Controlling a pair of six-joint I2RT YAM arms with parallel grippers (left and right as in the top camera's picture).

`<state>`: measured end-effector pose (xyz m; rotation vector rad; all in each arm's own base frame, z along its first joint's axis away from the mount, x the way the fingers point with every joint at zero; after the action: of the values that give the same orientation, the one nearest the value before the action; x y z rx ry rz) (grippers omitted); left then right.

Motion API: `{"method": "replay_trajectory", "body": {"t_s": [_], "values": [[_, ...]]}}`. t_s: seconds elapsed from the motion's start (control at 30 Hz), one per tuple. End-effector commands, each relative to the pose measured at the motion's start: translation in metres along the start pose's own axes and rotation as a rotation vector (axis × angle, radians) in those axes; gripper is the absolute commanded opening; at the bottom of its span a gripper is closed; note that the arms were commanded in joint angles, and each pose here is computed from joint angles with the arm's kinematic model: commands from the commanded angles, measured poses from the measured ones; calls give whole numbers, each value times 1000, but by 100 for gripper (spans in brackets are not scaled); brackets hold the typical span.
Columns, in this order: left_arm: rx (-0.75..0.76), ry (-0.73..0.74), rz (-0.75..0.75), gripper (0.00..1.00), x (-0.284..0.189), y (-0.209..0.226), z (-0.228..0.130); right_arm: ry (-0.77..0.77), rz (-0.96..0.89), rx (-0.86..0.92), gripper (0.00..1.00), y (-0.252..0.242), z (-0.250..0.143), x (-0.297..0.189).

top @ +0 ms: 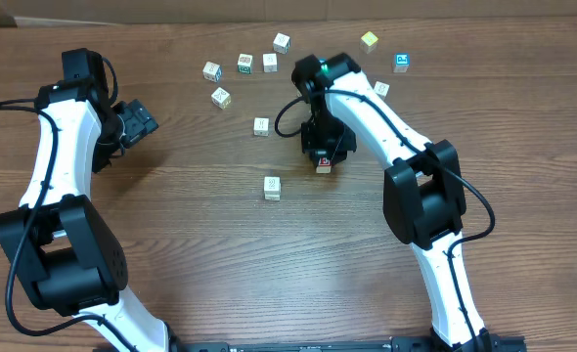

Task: Form a tower
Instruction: 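Carry the 'E' block left toward the '2'-on-'B' stack, then align the 'E' block above the '2' block and lower it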

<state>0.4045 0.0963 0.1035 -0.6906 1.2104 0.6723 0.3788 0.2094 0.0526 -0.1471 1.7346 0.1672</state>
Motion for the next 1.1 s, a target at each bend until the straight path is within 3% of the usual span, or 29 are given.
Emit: {"method": "replay_trajectory", "body": {"t_s": [0.0,0.23,0.63,0.83,1.07], "values": [[14,0,-2,100,0,-2,1,-112,40,-12,23,11,9,-58],[14,0,-2,100,0,-2,1,-214,243,-15,23,60,3,-120],[14,0,-2,100,0,-2,1,-176,290,-97,22,121,-29,-120],[14,0,-2,100,0,-2,1,-178,310,-111,16,124,-36,-127],[14,-1,-2,100,0,-2,1,-143,295,-115,16,120,-56,-128]]}}
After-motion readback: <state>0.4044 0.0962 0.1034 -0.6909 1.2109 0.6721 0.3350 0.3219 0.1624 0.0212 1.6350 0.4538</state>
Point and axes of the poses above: each gripper's point midway between its finger pads, its own x axis out along the fingers, its own y axis along the line the jaws close on, z = x × y, the point moved 1 cm from there along -x, back along the fingers, and after that the axes turned 11 degrees about -x, right-handed, at the moved point
